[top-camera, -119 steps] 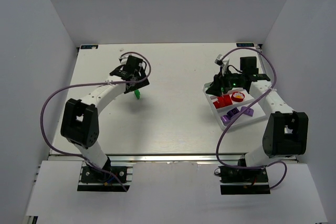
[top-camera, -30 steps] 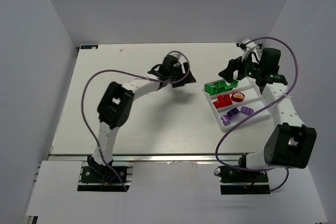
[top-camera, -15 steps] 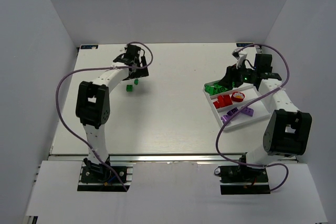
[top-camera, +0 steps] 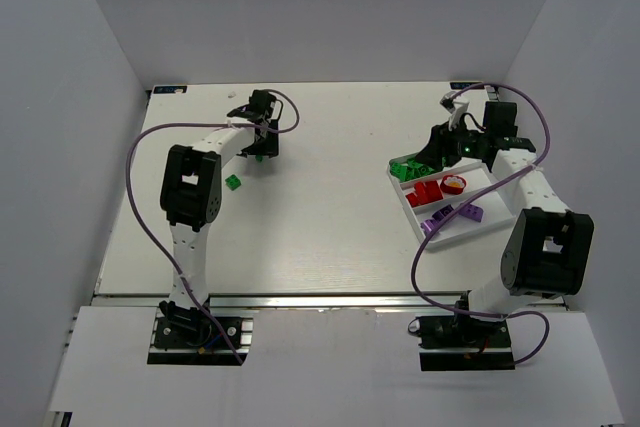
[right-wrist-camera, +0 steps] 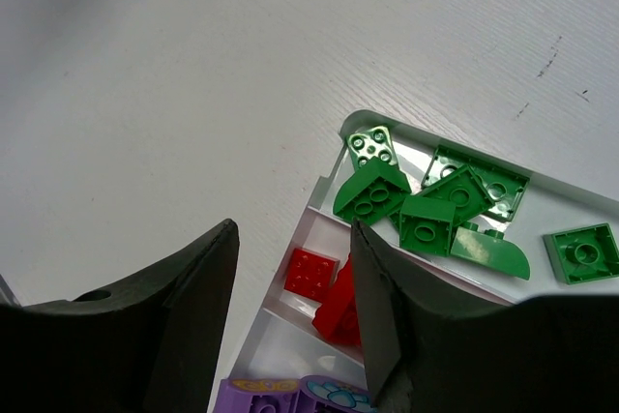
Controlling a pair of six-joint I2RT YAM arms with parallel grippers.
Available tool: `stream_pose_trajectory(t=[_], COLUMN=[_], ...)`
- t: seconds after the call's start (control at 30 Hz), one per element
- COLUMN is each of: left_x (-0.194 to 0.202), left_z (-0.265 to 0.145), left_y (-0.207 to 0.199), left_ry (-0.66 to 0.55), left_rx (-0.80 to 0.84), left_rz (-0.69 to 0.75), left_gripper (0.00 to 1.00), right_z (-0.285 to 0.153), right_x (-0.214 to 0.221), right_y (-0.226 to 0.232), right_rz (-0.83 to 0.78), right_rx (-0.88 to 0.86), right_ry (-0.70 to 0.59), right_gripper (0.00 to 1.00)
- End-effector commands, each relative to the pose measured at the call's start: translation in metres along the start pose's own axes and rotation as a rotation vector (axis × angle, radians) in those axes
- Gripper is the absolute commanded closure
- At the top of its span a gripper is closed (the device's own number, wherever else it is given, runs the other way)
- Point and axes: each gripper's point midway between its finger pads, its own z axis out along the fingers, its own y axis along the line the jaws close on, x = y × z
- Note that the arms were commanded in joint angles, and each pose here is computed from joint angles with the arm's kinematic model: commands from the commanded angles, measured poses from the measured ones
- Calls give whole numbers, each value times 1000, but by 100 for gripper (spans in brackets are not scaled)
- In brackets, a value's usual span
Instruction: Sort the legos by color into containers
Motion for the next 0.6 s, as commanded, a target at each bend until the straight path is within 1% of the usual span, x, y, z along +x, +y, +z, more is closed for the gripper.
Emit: stream_pose_trajectory(t=[0.0,0.07,0.1,0.2,0.23,0.3,0.33,0.37,0.43,0.53,0.57], left_x=[-18,-19,-17,-14,-14,-14,-13,-13,-14,-14,-15], left_z=[-4,-2,1,7,9,11,12,13,14,13,10], left_y=[1,0,0,-2,-3,-3,-3,-3,-3,-6,-9], left_ry=[-50,-54,-48,-38,-35,-34,-33,-32,-36,-35,-40], left_rx=[-3,0,0,15,20,30,30,32,39,61,84], left_rz=[9,9,12,10,7,-3,-3,-4,-11,-17,-24], left_gripper=[27,29,32,36,41,45,45,48,51,61,68], right_z=[0,1,1,1,1,0,1,1,0,0,1], right_x=[-11,-9,-9,-10,-9,-11,-10,-9,-9,-6,-5], right_y=[5,5,5,5,4,5,5,6,7,9,10], right_rz=[-20,-17,-18,-20,-16,-20,-18,-16,-15,-17,-18], right_rx=[-24,-25,-25,-26,-26,-27,-27,-30,-30,-34,-38], right_ry=[-16,-13,-12,-15,-11,-15,-13,-11,-12,-7,-4], right_gripper=[45,45,45,45,45,45,45,45,45,45,46])
